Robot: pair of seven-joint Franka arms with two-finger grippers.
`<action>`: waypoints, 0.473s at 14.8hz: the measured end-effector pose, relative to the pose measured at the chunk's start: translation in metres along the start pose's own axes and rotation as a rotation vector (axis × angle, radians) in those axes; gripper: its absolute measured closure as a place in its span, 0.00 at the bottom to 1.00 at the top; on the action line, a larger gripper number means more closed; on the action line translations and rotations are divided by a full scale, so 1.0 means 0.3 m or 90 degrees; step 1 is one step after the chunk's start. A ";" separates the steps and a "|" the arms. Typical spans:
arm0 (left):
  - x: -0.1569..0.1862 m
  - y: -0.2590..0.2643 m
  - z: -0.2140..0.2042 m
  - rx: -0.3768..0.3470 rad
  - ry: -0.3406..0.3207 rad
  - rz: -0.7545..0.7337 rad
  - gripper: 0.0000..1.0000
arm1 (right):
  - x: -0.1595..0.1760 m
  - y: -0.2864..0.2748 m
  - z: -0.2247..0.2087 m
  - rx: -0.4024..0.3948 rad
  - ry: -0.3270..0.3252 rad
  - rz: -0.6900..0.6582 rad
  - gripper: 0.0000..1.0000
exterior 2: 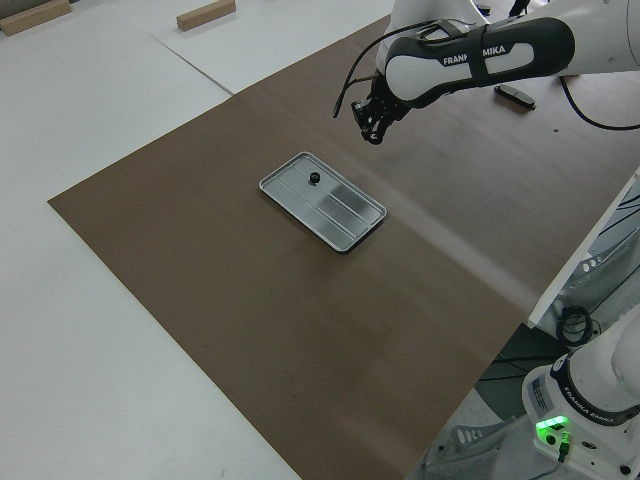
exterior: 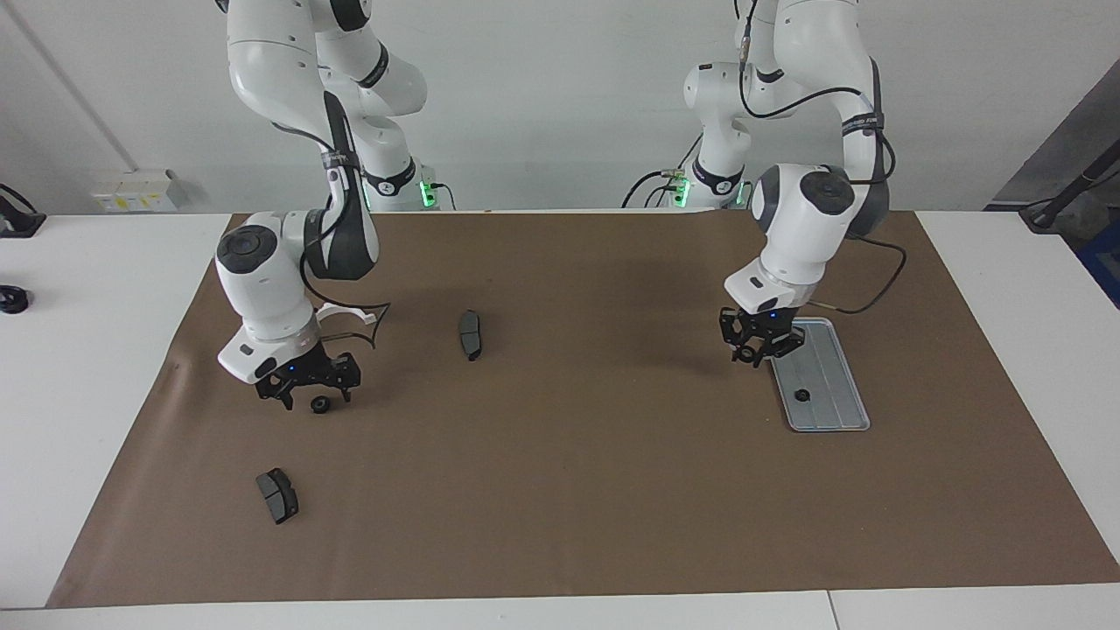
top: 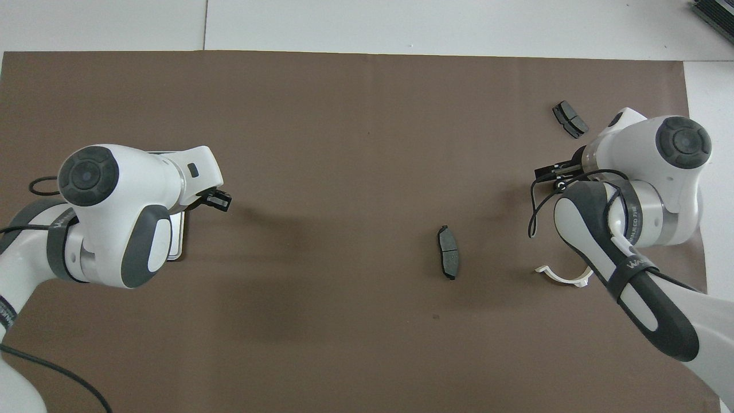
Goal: Place bearing gear from tray to pile
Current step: 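Set the gear down with the right gripper while the left gripper carries another gear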
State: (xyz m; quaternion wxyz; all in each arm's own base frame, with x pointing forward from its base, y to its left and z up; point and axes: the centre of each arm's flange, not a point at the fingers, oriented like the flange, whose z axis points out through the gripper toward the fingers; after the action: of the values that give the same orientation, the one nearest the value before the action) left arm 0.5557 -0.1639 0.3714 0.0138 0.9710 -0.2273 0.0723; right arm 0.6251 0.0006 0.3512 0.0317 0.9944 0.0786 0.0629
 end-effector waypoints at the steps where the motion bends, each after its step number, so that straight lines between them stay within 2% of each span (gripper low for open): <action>1: 0.014 0.072 0.013 -0.004 -0.003 -0.004 0.66 | 0.016 -0.022 -0.049 0.003 -0.003 0.008 0.00; 4: 0.069 0.281 0.067 -0.016 -0.009 -0.010 0.66 | 0.064 -0.085 -0.190 0.009 -0.011 0.031 0.00; 7: 0.149 0.439 0.125 -0.025 0.006 0.003 0.66 | 0.101 -0.165 -0.294 0.018 -0.023 0.065 0.00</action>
State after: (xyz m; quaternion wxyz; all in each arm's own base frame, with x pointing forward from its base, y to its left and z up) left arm 0.5418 -0.3038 0.3401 0.0336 0.9697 -0.2308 0.0726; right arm 0.6359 0.0588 0.4386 0.0160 0.9985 0.0283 0.0450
